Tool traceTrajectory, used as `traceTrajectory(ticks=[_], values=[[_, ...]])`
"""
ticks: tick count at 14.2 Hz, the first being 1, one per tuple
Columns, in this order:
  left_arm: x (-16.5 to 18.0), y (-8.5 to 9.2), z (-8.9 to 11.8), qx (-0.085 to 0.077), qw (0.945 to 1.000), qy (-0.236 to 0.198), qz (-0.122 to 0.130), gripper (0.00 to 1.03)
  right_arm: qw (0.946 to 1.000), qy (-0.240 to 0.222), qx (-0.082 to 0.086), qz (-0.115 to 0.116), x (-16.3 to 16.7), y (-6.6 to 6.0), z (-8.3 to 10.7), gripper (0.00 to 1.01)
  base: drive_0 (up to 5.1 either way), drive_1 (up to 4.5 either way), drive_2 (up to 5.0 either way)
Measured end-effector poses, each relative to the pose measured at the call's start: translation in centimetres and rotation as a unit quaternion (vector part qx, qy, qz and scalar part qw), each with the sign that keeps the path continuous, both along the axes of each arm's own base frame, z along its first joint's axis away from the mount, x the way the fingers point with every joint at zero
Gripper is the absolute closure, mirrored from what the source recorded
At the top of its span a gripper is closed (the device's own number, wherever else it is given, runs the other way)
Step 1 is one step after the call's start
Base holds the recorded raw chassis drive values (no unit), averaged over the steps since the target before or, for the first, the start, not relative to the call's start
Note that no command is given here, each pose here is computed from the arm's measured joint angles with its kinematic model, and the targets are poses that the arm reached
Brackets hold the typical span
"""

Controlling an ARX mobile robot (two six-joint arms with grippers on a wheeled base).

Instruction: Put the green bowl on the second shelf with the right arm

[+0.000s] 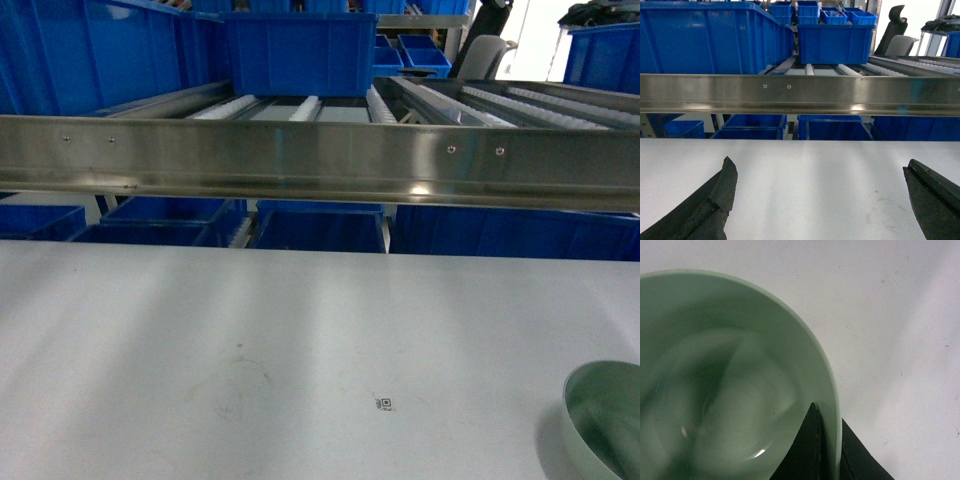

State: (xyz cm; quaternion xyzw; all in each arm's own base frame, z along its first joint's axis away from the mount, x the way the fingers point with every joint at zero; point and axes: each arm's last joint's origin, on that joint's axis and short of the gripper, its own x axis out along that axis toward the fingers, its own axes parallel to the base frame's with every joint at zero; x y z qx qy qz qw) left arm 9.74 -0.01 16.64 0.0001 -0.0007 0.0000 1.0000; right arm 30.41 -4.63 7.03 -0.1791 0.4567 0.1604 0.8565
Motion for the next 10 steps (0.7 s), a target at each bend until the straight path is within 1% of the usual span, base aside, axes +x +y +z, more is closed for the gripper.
traceTrajectory(ticks=[1,2,3,4,5,6,7,8,9,10], values=[[0.0,0.0,0.0,0.000,1.0000,0.000,0.000,0.05,1.0000,-0.007,0.001,0.001,-0.1,0.2,0.2,0.99,0.0,0.00,0.0],[0.0,0.0,0.0,0.000,1.0000,0.000,0.000,0.05,0.9999,-0.016,0.001,-0.002,-0.2,0.2,0.1,0.99,0.0,0.00,0.0],[0.0,0.0,0.0,0.000,1.0000,0.000,0.000,0.05,0.9997,-0.021,0.006,-0.009,-0.4,0.2,0.1,0.99,0.0,0.00,0.0],[0.0,0.0,0.0,0.000,1.0000,0.000,0.000,0.05,0.9988,-0.042,0.017,-0.019,-0.8,0.1,0.5,0.99,0.0,0.00,0.0],[0.0,0.0,0.0,0.000,1.0000,0.000,0.000,0.05,0.9970,-0.067,0.025,-0.029,-1.1,0.1,1.1,0.99,0.0,0.00,0.0],[0.0,0.0,0.0,0.000,1.0000,0.000,0.000,0.05,0.9938,-0.097,0.033,-0.043,-1.7,-0.2,1.9,0.99,0.0,0.00,0.0],[0.0,0.0,0.0,0.000,1.0000,0.000,0.000,0.05,0.9892,-0.126,0.051,-0.057,-2.3,-0.4,3.1,0.99,0.0,0.00,0.0],[0.0,0.0,0.0,0.000,1.0000,0.000,0.000,0.05,0.9828,-0.154,0.072,-0.072,-2.9,-0.5,4.6,0.99,0.0,0.00,0.0],[0.0,0.0,0.0,0.000,1.0000,0.000,0.000,0.05,0.9740,-0.189,0.091,-0.084,-3.5,-0.6,6.5,0.99,0.0,0.00,0.0],[0.0,0.0,0.0,0.000,1.0000,0.000,0.000,0.05,0.9635,-0.222,0.116,-0.095,-4.4,-0.4,8.7,0.99,0.0,0.00,0.0]])
